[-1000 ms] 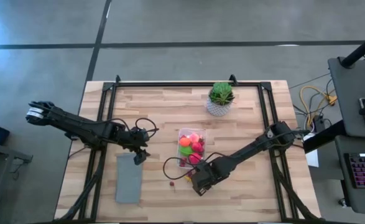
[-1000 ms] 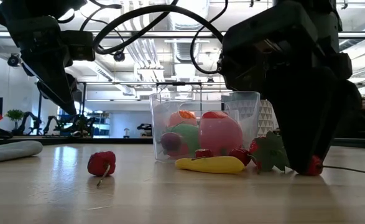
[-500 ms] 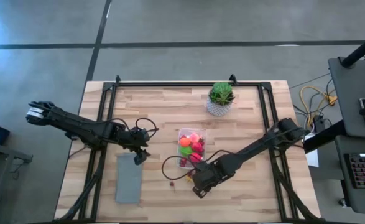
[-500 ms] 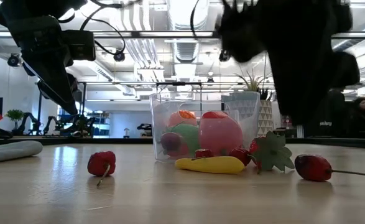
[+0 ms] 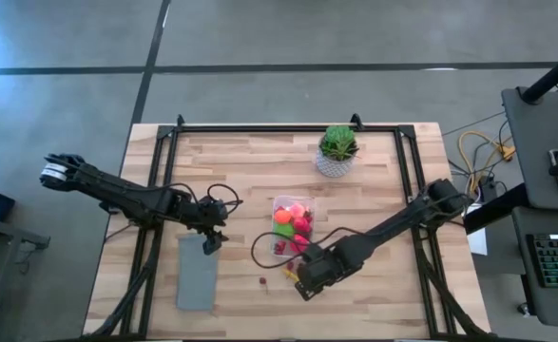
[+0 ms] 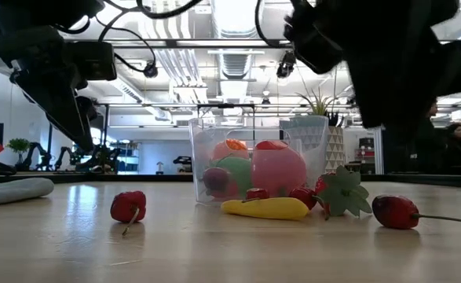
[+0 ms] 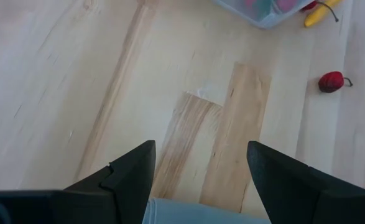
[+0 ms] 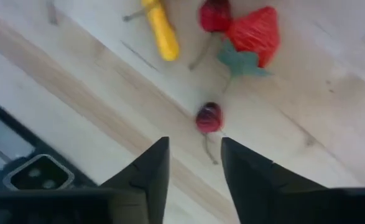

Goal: Pick and placing Produce into tupperware
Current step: Put the red cherry into the transparent bin

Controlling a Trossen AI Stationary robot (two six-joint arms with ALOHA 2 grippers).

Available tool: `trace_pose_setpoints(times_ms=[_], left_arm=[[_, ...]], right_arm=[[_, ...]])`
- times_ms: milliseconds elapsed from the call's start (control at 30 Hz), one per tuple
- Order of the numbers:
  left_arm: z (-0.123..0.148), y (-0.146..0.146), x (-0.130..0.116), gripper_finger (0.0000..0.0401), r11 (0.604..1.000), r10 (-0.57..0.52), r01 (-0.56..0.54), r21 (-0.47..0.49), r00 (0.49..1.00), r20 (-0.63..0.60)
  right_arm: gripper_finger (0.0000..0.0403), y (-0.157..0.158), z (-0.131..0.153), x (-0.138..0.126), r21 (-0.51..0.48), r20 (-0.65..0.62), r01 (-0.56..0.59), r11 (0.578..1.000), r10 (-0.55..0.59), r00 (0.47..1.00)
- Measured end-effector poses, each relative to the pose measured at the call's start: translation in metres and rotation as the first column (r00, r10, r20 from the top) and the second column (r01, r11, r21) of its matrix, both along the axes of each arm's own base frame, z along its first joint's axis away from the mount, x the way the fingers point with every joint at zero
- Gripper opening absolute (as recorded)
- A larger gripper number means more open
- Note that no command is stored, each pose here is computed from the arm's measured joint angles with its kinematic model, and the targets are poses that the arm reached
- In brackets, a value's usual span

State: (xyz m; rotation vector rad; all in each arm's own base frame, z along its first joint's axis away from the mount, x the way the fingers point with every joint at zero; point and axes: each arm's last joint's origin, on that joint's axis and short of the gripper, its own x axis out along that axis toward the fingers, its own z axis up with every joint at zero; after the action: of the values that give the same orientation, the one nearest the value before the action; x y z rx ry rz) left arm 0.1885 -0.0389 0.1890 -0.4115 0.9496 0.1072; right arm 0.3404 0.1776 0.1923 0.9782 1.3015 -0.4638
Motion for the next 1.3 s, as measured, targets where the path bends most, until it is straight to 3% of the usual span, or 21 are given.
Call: trace_pose_setpoints(times_ms=[300, 500, 600, 1300], left_arm=[[0.0, -0.001, 0.0, 0.0239, 1.0, 0.008, -0.008, -0.008, 1.0, 0.002], [0.001, -0.001, 0.001, 0.0239, 0.992, 0.096, -0.095, -0.08, 0.995, 0.0], [0.003, -0.002, 0.003, 0.0239, 0.991, 0.088, -0.085, -0.106, 0.996, 0.015], [0.002, -0.003, 0.002, 0.0239, 0.981, 0.11, -0.109, -0.158, 0.994, -0.008]], right_arm=[[0.0193, 0.003, -0.015, 0.005, -0.009, -0.052, 0.029, 1.0, -0.029, 0.998], [0.0187, 0.007, -0.02, 0.004, -0.012, -0.06, -0.035, 0.999, 0.034, 0.998], [0.0177, 0.007, -0.021, 0.003, -0.036, -0.052, -0.046, 0.998, 0.044, 0.998], [0.0178, 0.013, -0.025, 0.001, -0.105, 0.001, 0.047, 0.993, -0.047, 0.999]])
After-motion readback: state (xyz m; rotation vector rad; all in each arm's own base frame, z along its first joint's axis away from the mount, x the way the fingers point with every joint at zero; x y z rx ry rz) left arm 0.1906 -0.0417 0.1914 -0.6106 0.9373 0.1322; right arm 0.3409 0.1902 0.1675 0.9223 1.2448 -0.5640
